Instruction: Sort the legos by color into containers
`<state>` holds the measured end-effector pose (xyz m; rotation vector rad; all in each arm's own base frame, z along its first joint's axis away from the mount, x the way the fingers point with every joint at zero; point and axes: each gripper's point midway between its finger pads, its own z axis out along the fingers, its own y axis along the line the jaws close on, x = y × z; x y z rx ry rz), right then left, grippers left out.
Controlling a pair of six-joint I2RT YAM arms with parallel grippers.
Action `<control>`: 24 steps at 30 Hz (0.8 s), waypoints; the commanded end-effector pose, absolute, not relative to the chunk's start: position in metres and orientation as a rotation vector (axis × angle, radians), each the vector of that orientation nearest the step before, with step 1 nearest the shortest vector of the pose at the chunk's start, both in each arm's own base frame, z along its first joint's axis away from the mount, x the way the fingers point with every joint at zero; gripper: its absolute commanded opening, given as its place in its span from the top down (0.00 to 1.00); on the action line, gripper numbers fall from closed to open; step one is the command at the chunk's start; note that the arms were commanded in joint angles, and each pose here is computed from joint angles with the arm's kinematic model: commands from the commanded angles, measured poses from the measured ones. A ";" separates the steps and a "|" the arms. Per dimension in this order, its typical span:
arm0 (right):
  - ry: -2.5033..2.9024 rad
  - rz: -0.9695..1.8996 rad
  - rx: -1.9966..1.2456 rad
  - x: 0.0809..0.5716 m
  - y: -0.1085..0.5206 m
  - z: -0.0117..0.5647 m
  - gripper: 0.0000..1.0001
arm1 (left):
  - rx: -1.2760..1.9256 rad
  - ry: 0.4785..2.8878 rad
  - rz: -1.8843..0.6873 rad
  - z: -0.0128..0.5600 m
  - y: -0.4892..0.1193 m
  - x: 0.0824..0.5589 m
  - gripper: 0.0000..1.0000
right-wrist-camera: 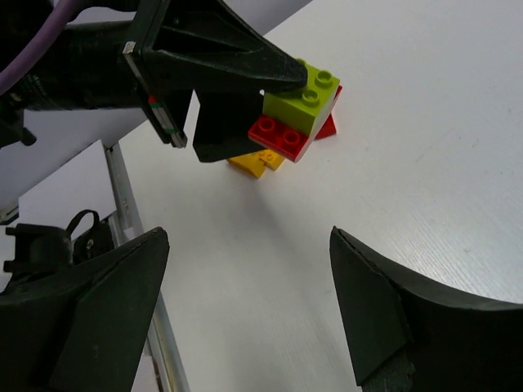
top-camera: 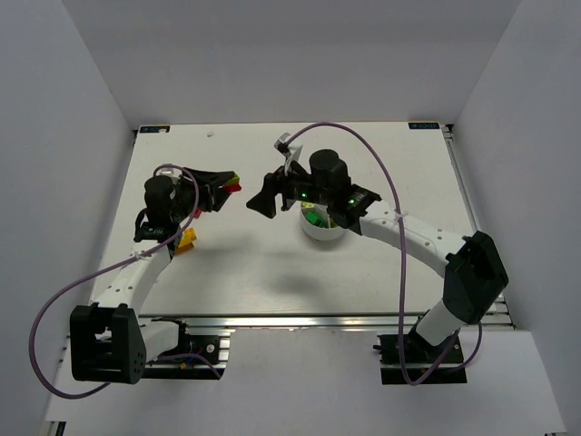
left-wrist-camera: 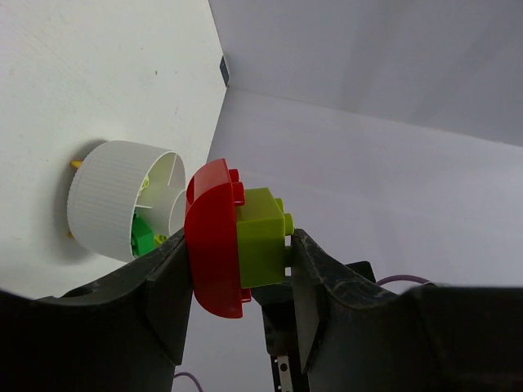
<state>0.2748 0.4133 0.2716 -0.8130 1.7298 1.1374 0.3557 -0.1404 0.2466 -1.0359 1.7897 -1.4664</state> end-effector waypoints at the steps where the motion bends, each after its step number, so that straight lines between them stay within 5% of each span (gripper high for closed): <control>1: 1.618 1.093 -0.746 0.293 0.432 0.304 0.16 | -1.045 1.741 -1.491 0.259 -0.140 0.353 0.61; 24: 1.752 1.009 -0.591 0.313 0.487 0.277 0.24 | -1.062 1.733 -1.523 0.248 -0.143 0.341 0.62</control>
